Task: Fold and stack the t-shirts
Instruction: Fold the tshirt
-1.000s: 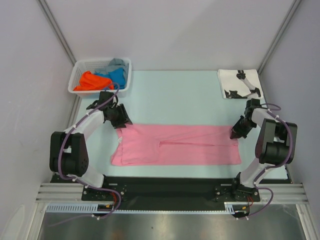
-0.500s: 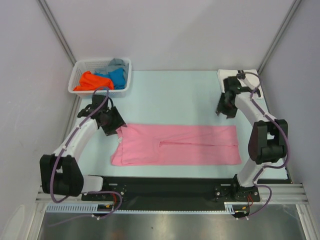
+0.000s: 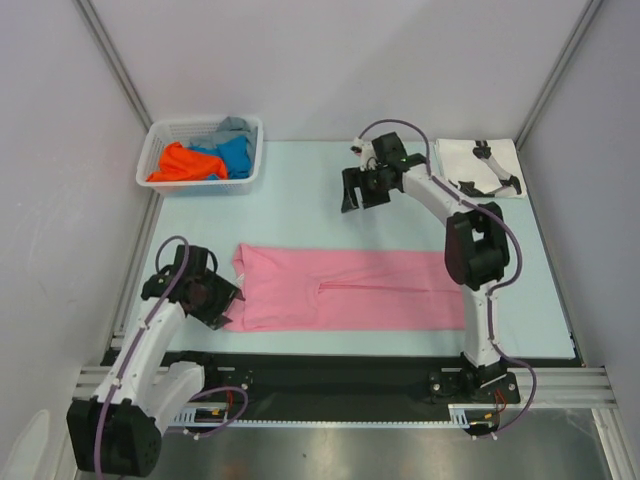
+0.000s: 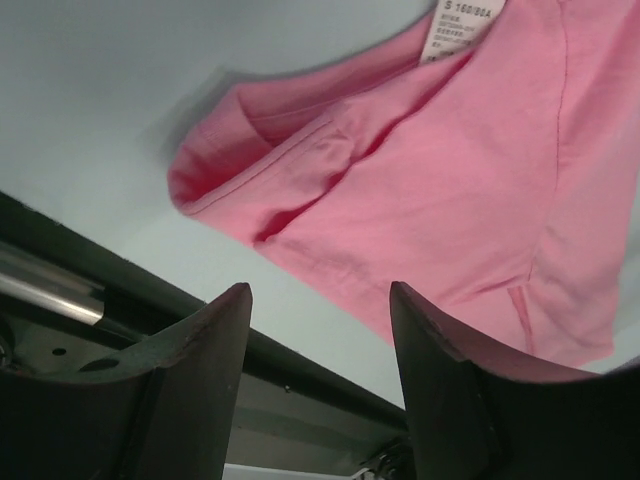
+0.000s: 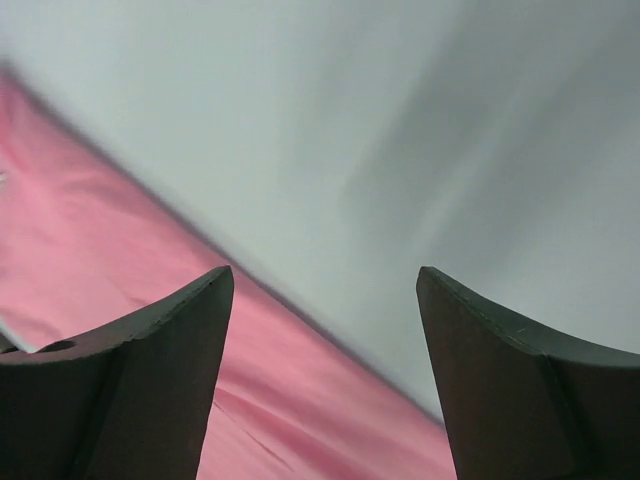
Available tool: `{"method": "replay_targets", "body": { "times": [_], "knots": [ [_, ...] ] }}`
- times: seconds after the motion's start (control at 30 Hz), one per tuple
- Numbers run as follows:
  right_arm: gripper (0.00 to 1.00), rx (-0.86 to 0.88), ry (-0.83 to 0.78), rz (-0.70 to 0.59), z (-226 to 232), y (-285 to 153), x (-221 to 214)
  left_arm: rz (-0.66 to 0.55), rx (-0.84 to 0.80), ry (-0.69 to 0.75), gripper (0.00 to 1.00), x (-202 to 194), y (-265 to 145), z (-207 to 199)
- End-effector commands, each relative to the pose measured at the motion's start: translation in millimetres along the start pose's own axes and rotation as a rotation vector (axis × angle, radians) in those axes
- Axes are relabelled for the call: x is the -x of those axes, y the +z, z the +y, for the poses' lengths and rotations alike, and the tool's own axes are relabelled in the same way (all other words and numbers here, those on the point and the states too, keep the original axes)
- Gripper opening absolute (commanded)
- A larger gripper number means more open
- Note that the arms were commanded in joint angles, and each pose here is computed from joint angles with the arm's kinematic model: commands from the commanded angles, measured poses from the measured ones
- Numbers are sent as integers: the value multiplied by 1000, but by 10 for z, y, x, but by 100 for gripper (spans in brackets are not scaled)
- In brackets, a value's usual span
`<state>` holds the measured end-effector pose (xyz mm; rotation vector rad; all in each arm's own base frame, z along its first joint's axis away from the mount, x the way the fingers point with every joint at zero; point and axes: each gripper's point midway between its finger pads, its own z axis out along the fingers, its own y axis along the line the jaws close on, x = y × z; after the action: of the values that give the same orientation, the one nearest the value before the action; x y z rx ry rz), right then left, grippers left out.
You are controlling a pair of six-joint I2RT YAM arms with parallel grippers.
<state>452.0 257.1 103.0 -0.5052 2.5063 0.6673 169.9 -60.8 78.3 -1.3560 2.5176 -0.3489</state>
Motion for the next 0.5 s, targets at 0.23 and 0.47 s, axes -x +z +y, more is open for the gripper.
{"method": "replay_targets", "body": {
  "times": [0.23, 0.47],
  "knots": [
    [83, 622, -346, -100, 1899, 612, 302, -165, 24, -308, 63, 96, -103, 337],
    [66, 654, -343, -51, 2183, 1208, 16, -216, 28, -304, 63, 181, -212, 352]
  ]
}}
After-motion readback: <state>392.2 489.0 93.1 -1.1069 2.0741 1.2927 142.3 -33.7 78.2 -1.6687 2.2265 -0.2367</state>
